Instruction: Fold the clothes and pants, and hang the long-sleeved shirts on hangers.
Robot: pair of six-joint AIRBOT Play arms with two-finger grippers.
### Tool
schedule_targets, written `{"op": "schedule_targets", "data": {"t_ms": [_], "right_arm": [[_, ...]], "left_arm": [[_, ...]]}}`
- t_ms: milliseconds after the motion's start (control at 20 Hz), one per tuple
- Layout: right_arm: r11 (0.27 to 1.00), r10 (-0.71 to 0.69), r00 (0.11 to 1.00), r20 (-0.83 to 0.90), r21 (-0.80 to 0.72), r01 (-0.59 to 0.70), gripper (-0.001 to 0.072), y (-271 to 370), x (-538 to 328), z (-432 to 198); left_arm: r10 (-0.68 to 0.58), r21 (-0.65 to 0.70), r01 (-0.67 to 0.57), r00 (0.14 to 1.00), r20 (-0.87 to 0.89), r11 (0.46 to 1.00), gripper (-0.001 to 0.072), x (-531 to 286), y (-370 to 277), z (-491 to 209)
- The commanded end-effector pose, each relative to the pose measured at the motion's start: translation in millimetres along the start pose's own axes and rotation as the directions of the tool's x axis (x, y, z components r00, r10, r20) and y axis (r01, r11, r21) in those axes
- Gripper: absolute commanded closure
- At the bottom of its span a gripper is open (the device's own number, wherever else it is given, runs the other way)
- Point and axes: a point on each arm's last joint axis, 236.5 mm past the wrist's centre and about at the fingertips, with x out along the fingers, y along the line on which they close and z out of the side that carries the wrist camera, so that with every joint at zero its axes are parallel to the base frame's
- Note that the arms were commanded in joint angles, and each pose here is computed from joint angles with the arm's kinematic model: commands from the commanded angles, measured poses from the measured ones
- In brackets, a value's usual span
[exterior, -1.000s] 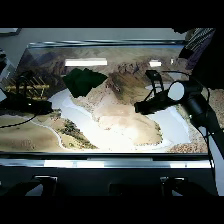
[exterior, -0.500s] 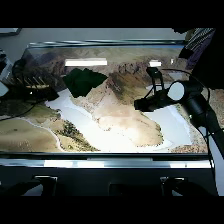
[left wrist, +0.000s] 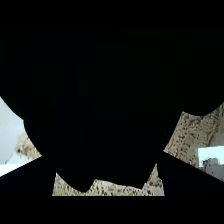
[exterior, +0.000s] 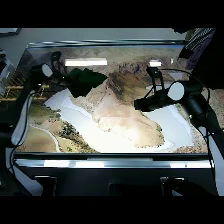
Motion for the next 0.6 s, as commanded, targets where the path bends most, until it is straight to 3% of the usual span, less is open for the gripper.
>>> {"op": "schedule_targets", "data": {"t_ms": [0, 150, 200, 250, 300, 550], "right_arm": [[1.000, 0.001, 1.000, -0.001, 0.000, -0.001, 0.0678, 0.6, 0.0, -0.1], [1.000, 0.001, 1.000, -0.001, 0.000, -0.001, 0.0678, 0.6, 0.0, -0.1], [1.000, 0.001, 1.000, -0.001, 0.000, -0.001, 0.0678, 0.6, 0.0, -0.2], [1.000, 0.002, 1.000, -0.002, 0.000, -0.002, 0.0678, 0.8, 0.0, -0.4], [1.000, 0.002, 1.000, -0.003, 0.000, -0.002, 0.0678, 0.9, 0.0, -0.5], [1.000, 0.006, 0.995, -0.102, 0.023, -0.004, 0.0678, 2.2, -3.4, -24.9]], "left_arm": [[0.044, 0.059, -0.042, 0.998, -0.034, 0.997, -0.0013, 62.0, 8.4, -8.2], [0.045, 0.043, -0.043, 0.998, -0.039, 0.998, -0.0013, 78.0, 11.7, -14.2], [0.044, 0.042, -0.042, 0.998, -0.046, 0.998, 0.0062, 77.6, 11.2, -15.5], [0.037, 0.041, -0.034, 0.997, -0.064, 0.999, 0.0514, 72.3, 8.7, -17.8], [0.036, 0.052, -0.031, 0.996, -0.087, 0.998, 0.0693, 60.7, 6.4, -19.6], [-0.052, 0.058, 0.071, 0.959, -0.280, 0.996, 0.0695, -34.5, -42.8, -50.7]]}}
